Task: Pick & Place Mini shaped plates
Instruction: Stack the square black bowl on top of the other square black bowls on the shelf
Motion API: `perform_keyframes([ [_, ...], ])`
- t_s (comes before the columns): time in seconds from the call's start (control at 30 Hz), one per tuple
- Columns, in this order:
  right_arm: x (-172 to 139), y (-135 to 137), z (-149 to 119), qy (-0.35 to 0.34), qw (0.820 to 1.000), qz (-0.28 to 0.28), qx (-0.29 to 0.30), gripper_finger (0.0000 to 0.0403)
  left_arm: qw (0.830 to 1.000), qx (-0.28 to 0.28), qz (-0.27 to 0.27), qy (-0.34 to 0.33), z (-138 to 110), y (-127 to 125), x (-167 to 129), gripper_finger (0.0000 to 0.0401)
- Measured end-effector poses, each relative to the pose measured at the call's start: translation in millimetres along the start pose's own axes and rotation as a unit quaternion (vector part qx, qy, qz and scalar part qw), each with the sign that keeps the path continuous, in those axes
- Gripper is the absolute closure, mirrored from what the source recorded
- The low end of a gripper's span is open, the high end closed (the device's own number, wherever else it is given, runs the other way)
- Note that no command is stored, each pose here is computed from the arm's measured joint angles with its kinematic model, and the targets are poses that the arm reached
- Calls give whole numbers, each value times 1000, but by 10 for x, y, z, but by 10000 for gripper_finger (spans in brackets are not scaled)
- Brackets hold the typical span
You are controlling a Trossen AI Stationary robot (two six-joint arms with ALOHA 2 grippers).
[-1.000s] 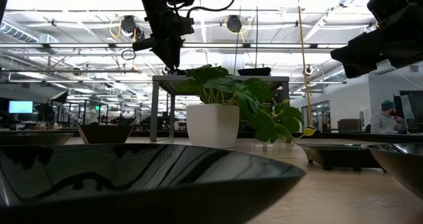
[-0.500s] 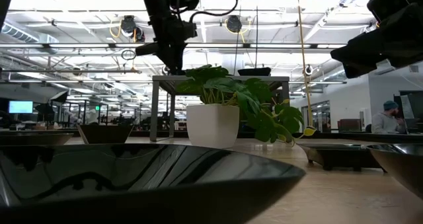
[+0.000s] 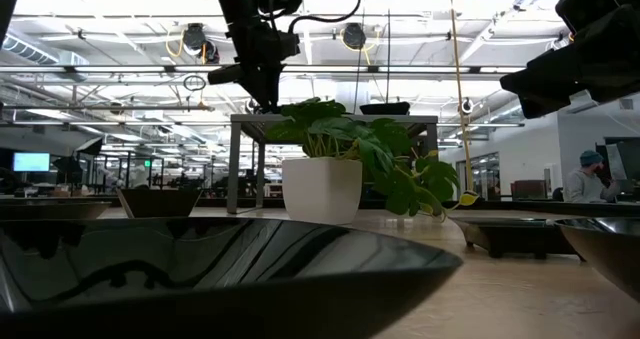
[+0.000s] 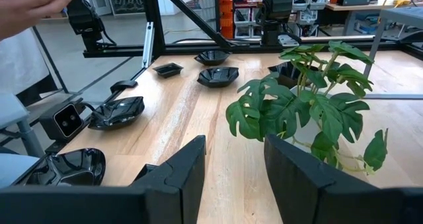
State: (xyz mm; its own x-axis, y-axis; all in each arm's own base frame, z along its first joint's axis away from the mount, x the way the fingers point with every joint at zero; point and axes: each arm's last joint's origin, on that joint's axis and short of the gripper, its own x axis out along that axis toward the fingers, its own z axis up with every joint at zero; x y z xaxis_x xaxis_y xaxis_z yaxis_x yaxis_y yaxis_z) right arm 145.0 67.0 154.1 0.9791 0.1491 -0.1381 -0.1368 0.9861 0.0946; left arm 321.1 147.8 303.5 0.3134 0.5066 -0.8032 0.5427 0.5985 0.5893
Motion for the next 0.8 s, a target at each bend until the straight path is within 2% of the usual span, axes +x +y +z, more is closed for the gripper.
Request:
perform_keyframes([
  [0.33, 0, 0, 0, 0, 1000, 0, 0, 261, 1000, -28, -1, -1, 0, -1, 0, 309],
  [0.8, 0, 0, 0, 0, 1000, 0, 0, 261, 1000, -22, -4, -1, 29, -21, -12, 309],
])
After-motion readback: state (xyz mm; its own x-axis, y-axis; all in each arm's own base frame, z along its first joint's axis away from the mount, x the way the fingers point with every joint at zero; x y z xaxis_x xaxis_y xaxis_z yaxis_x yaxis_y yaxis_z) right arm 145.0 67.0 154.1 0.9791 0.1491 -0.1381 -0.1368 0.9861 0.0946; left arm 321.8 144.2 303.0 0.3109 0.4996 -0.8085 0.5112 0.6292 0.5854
